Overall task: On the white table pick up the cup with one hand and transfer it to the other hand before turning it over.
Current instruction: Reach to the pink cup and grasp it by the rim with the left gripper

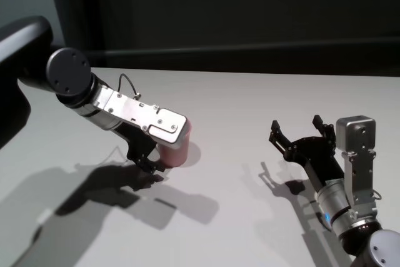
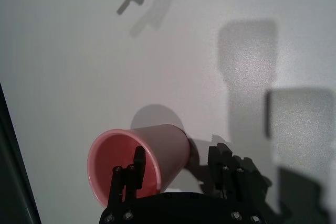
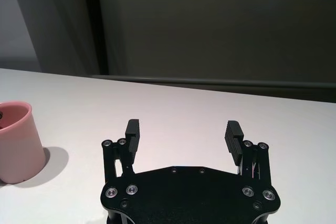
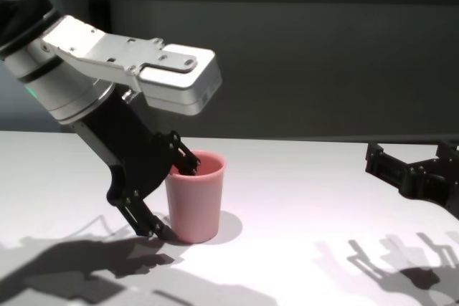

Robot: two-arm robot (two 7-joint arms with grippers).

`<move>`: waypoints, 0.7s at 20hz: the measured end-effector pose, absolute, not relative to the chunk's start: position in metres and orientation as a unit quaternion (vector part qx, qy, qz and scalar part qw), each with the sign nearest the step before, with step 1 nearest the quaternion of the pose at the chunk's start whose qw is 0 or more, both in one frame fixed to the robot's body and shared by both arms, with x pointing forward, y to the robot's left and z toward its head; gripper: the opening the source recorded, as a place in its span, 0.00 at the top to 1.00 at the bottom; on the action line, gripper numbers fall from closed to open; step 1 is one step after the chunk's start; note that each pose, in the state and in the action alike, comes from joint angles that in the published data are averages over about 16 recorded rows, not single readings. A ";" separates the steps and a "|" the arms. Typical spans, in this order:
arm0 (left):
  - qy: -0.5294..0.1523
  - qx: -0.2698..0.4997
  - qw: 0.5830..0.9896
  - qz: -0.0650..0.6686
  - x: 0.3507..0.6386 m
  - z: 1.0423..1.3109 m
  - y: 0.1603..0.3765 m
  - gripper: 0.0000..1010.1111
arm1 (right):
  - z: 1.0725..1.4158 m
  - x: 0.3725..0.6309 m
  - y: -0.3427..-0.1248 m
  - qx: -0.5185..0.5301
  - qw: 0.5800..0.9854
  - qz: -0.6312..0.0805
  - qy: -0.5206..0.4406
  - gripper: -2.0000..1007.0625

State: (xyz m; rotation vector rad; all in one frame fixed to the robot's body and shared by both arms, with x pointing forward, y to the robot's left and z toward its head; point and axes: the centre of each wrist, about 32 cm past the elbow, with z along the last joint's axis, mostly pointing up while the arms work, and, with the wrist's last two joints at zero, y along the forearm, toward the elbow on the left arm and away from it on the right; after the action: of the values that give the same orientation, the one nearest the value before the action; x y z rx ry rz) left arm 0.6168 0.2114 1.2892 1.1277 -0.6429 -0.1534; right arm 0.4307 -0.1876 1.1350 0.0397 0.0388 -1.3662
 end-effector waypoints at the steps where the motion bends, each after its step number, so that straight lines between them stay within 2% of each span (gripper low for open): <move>1: -0.299 0.523 0.795 -0.071 0.617 1.289 0.212 0.23 | 1.135 0.431 -0.188 0.018 0.775 -0.631 0.018 0.01; 14: -0.296 0.507 0.807 -0.068 0.616 1.290 0.217 0.66 | 1.135 0.431 -0.188 0.018 0.775 -0.631 0.018 0.01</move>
State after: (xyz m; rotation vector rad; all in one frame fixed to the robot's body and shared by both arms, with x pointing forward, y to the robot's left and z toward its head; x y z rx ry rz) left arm 0.6156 0.2172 1.2901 1.0840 -0.6334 -0.1445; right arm 0.4307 -0.1876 1.1350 0.0397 0.0388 -1.3662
